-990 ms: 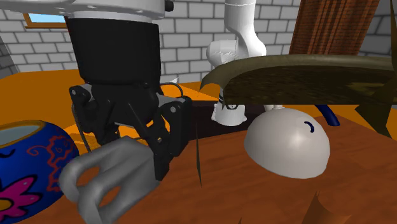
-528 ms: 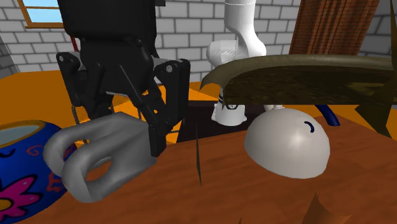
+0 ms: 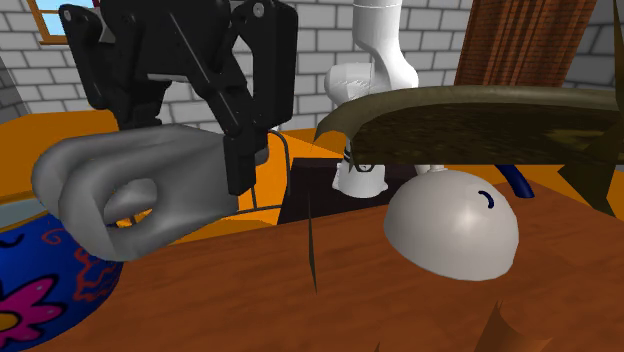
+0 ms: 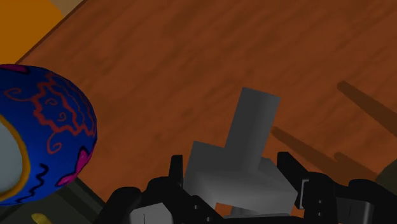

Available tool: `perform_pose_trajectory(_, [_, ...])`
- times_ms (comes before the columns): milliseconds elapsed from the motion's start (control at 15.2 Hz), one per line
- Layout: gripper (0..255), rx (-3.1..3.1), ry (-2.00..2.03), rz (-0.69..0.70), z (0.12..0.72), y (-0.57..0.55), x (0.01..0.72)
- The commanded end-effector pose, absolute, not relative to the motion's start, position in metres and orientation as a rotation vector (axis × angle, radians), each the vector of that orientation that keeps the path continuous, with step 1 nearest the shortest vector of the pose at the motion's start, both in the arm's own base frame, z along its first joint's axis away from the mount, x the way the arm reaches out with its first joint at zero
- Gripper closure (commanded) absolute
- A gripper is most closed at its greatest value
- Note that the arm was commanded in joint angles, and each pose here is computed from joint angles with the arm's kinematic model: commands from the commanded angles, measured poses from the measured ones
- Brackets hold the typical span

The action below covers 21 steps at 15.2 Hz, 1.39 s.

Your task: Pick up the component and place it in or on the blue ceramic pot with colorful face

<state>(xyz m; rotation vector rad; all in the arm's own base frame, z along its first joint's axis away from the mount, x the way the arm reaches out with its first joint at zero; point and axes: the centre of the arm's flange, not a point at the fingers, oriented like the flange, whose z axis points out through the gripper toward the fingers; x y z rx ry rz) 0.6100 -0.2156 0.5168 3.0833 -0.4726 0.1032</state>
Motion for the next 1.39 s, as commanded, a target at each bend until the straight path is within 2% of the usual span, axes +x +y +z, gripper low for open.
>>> perform_pose_trajectory(0, [255, 3.083, -0.473, 0.103, 0.528, -0.216, 0.609])
perform_pose_trajectory(132, [255, 3.083, -0.473, 0.103, 0.536, -0.216, 0.609])
perform_pose_trajectory(1320, [255, 3.083, -0.473, 0.103, 0.535, -0.450, 0.567])
